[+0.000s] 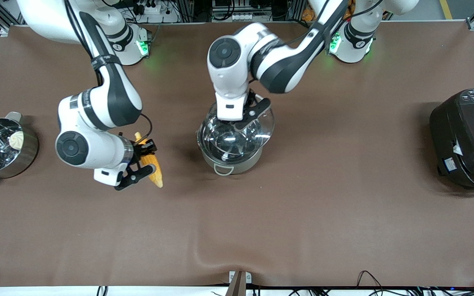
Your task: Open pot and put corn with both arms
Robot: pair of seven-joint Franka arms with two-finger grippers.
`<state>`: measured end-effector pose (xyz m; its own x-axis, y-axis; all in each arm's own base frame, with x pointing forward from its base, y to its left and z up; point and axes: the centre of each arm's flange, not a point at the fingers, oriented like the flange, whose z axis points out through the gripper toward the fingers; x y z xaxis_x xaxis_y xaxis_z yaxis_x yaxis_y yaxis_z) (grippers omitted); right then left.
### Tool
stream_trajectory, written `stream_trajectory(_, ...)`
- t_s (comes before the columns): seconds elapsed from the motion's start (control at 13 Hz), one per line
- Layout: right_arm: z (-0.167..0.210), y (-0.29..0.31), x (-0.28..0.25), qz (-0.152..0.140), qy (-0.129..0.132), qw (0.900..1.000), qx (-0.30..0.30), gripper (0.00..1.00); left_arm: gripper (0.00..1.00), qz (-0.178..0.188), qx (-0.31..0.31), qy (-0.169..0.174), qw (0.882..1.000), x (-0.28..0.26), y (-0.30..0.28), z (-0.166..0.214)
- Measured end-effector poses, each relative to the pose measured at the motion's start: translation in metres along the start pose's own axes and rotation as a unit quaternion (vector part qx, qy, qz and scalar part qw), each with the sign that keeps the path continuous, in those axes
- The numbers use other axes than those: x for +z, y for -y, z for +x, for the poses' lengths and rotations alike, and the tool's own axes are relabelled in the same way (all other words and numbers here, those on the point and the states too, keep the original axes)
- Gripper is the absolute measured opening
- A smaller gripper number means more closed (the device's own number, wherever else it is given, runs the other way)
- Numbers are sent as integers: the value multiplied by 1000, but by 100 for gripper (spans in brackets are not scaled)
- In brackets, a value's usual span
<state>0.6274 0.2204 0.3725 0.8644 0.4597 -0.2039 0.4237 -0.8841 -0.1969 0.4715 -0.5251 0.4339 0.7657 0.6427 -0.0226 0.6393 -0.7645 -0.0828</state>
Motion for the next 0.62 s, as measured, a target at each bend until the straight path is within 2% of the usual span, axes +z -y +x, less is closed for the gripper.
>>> stream_trajectory(0.15,4,35,5,-3,4,1000,-10,40,50,-2,18,-1,1000,-35,22,48)
stream_trajectory(0.31,7,93,16,-11,12,999,-44,40,50,-2,33,1,999,-54,51,113)
stream_trajectory(0.46,5,168,30,-27,15,998,-57,40,50,8,45,7,999,-48,79,169)
stream_trajectory(0.62,4,224,40,-54,8,995,-80,40,50,-7,54,4,999,-23,95,210)
